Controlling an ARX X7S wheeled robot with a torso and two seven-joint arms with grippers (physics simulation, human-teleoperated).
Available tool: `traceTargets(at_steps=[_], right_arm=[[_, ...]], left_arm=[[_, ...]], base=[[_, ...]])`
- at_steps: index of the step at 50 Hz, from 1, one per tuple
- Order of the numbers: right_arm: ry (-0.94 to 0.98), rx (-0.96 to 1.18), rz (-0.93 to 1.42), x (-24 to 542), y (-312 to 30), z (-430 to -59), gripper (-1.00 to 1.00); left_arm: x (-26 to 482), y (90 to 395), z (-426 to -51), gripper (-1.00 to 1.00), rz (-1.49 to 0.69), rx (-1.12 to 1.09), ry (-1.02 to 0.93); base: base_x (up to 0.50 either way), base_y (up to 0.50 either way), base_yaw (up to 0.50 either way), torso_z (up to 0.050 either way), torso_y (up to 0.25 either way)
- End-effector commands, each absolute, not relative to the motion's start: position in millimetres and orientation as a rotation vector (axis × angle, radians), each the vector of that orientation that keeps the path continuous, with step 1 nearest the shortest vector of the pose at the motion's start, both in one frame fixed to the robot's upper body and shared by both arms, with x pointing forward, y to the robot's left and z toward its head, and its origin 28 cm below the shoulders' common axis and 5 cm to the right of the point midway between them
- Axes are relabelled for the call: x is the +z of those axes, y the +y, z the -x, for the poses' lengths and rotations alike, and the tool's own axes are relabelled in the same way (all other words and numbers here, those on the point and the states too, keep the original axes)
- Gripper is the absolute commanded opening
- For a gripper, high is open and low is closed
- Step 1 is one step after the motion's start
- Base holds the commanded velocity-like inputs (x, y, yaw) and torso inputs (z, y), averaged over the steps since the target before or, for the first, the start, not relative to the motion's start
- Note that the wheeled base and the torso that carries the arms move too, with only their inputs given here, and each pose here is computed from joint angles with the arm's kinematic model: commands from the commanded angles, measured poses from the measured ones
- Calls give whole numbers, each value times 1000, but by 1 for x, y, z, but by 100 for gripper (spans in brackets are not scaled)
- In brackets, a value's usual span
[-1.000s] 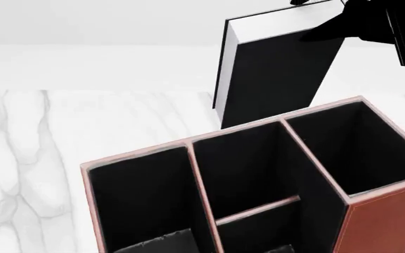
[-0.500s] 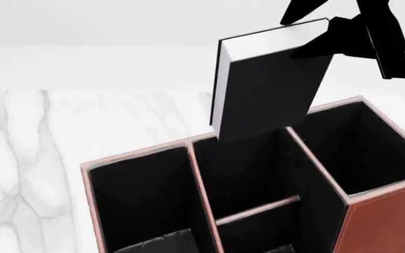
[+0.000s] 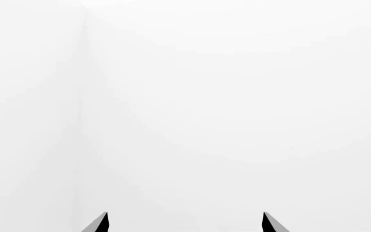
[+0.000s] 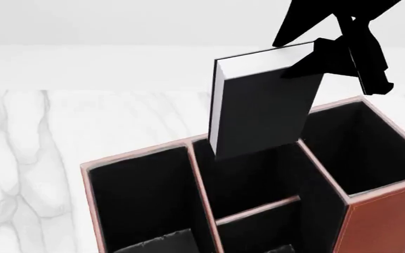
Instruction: Pick up the book and place it in the front compartment of the caddy.
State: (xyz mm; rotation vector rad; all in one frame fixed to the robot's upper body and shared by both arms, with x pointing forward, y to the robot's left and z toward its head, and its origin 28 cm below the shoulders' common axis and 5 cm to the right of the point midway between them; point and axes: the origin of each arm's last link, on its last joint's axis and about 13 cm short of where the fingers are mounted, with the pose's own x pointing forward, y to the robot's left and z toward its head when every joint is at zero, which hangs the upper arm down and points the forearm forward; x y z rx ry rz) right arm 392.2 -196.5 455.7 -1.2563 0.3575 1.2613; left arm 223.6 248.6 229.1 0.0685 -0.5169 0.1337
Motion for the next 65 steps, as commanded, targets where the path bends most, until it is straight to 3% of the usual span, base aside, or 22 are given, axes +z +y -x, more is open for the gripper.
traceTargets(at_steps=[1, 65], right_arm=[[315, 1315, 1234, 448, -184, -398, -100], [431, 1337, 1181, 409, -173, -417, -100]], left_arm=[[231, 250, -224, 100, -56, 135, -529], [230, 252, -225, 100, -44, 154, -532]], base=[[0, 0, 0, 0, 0], [0, 0, 0, 0, 1]])
